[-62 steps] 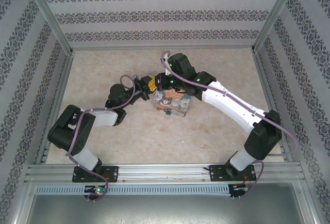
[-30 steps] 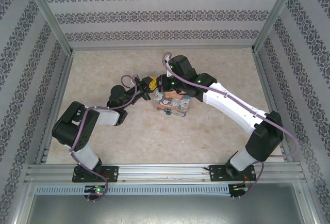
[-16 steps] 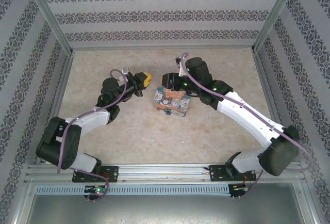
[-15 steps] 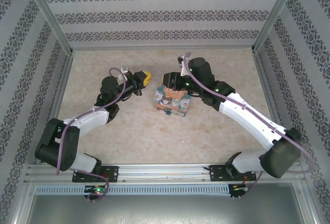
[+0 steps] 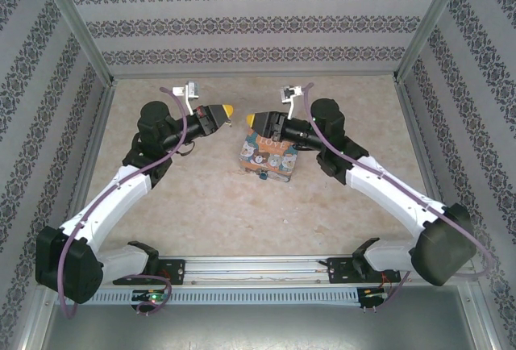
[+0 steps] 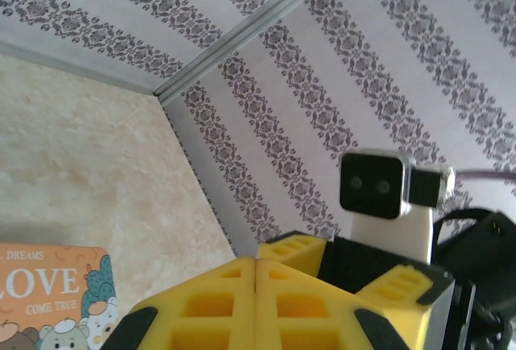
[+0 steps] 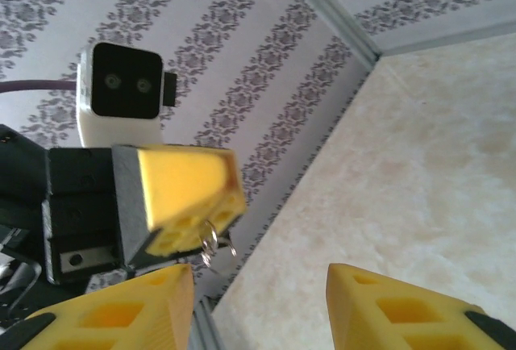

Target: Unlock the padlock with the key

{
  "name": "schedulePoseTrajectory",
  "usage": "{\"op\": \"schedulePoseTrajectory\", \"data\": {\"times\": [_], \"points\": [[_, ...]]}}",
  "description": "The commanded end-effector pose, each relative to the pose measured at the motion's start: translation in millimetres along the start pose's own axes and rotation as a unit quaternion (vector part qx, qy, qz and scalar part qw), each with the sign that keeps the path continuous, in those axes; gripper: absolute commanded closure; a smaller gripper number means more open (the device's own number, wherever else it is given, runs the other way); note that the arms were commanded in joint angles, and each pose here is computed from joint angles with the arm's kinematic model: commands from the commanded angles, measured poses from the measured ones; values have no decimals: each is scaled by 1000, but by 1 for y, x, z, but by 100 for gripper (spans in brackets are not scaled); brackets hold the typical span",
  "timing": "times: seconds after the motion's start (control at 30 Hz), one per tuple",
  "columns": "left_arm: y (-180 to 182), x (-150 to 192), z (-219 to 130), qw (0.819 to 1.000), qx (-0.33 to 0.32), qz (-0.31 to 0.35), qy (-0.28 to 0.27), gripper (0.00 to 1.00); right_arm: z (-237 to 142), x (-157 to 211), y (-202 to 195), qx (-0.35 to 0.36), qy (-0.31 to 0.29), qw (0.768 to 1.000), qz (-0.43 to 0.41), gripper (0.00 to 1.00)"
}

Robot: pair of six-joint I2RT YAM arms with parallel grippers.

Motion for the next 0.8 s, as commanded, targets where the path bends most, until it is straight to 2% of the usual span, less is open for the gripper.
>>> {"op": "schedulePoseTrajectory", "data": {"times": [0.0, 0.5, 0.77], "points": [[-1, 4, -4, 999, 3, 35, 13, 100, 9, -2, 27, -72, -1, 997, -14, 53], [4, 4, -4, 1000, -3, 30, 3, 100, 38, 17, 25, -85, 37, 996, -9, 56], [4, 4, -4, 999, -1, 32, 2, 100, 47, 18, 28, -96, 39, 995, -2, 68]]}}
Point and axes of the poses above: each hand's point on the last joint's axis, 136 mm out from that joint toward the fingers, its own z axis out along the fingers, its own y axis along the line the jaws close on, x = y × z, the point moved 1 cm from there along -z, back along the fingers, and after that the axes turned 1 degree about -z, right-handed, at the moved point
